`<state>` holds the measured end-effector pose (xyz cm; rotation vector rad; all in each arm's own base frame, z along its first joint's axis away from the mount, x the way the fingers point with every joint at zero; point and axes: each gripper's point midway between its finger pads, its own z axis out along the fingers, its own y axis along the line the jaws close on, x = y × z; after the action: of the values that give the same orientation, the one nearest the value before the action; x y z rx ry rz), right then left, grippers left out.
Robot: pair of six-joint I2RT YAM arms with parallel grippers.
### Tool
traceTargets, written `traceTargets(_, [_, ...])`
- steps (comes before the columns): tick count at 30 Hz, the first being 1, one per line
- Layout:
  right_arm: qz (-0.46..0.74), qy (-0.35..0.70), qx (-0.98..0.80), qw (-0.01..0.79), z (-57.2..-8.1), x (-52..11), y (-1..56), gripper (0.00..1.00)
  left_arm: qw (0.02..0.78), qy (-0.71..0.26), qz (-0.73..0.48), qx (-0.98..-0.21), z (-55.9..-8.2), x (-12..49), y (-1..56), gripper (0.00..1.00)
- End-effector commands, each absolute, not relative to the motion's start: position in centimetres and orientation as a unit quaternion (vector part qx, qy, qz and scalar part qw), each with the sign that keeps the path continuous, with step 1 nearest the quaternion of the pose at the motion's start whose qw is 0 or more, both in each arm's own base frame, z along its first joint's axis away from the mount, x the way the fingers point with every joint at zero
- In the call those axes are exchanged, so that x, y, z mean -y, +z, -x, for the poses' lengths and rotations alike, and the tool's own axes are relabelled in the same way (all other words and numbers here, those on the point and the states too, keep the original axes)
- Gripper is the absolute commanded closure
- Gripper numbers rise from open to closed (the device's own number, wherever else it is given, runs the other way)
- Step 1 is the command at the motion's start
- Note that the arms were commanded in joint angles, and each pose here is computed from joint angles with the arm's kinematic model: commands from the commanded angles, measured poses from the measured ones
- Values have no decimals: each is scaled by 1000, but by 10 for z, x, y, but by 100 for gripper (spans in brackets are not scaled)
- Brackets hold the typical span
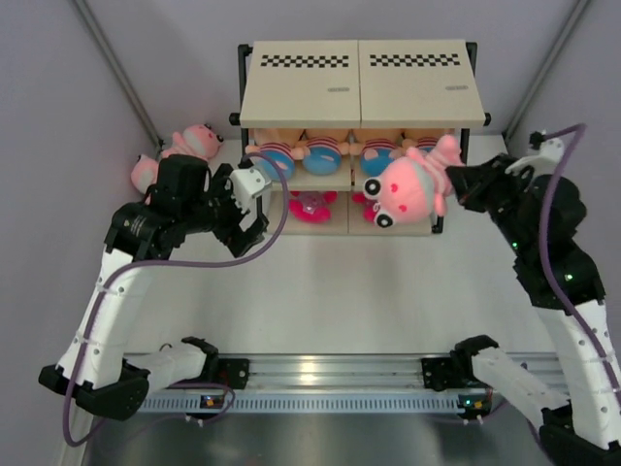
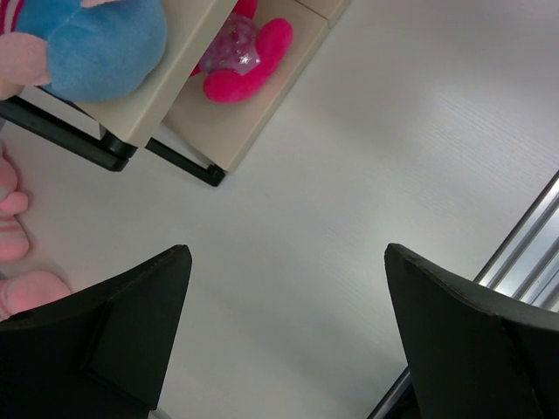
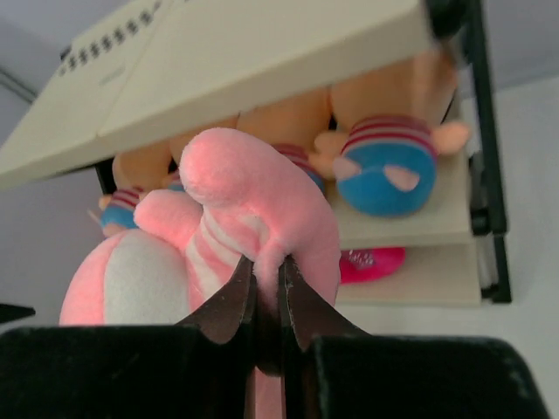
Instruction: Place and organize the stuffed toys onto the shelf
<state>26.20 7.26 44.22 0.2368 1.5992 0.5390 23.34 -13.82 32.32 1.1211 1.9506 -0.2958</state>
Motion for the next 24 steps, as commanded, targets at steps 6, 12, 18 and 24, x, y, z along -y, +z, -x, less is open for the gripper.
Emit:
traceTargets(6, [-106, 343, -721, 592, -279, -208, 393, 100, 419, -186, -456, -763, -222, 162, 334, 2])
traceTargets(12, [-108, 336, -750, 560, -296, -256, 345, 100, 423, -187, -454, -762, -223, 164, 338, 1])
traceTargets(18, [-91, 333, -760, 550, -294, -294, 331, 100, 402, -200, -474, -757, -227, 182, 325, 1])
traceTargets(24, [-73, 352, -760, 542, -285, -320, 334, 100, 394, -174, -482, -763, -250, 202, 306, 1])
